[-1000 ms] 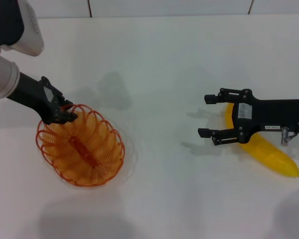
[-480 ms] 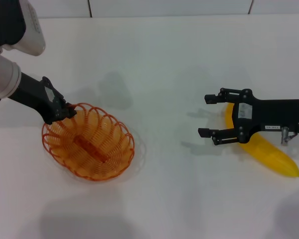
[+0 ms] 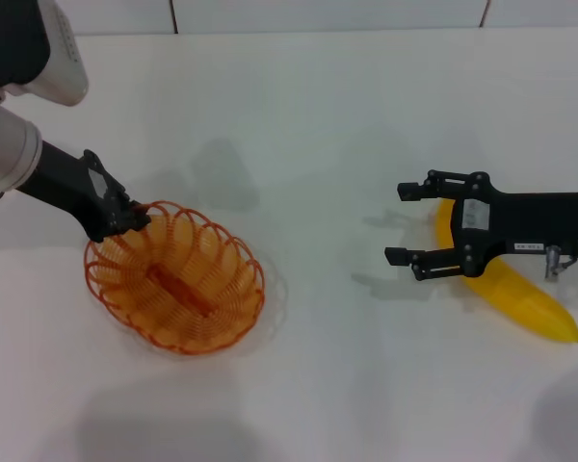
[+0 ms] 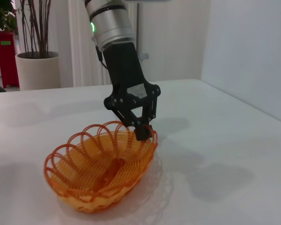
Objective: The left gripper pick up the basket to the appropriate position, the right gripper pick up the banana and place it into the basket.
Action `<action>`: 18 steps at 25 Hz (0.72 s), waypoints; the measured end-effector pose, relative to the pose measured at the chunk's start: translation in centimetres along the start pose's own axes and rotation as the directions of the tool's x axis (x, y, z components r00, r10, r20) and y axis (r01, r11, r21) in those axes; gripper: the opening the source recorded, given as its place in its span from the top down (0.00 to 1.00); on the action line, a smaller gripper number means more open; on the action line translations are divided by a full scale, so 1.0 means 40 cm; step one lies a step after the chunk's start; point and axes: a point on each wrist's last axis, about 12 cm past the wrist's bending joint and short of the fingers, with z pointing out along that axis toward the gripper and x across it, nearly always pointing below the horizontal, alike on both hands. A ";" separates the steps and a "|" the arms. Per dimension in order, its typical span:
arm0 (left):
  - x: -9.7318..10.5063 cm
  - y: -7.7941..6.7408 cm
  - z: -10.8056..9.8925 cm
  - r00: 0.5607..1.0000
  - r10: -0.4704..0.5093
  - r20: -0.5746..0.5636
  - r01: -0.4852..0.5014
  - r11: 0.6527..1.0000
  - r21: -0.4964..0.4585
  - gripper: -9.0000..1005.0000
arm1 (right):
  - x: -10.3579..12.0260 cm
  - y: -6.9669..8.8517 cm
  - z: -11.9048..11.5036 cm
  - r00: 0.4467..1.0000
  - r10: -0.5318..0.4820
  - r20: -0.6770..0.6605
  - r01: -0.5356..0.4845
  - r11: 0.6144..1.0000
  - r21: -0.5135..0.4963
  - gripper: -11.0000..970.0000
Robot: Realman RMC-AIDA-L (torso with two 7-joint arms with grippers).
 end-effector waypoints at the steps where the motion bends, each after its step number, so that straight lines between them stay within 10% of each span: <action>1: -0.001 -0.001 -0.001 1.000 -0.002 0.006 0.002 1.000 0.006 0.92 | 0.001 0.000 -0.001 1.000 0.001 0.001 -0.001 1.000 0.001 0.09; 11: 0.004 0.000 -0.062 0.955 -0.201 0.217 0.203 0.979 0.012 0.93 | 0.004 -0.001 -0.011 1.000 0.009 0.009 -0.009 1.000 0.021 0.09; 18: -0.006 0.003 -0.006 0.864 -0.423 0.273 0.422 0.904 0.063 0.93 | -0.001 -0.006 -0.010 1.000 0.008 0.026 -0.009 0.999 0.034 0.09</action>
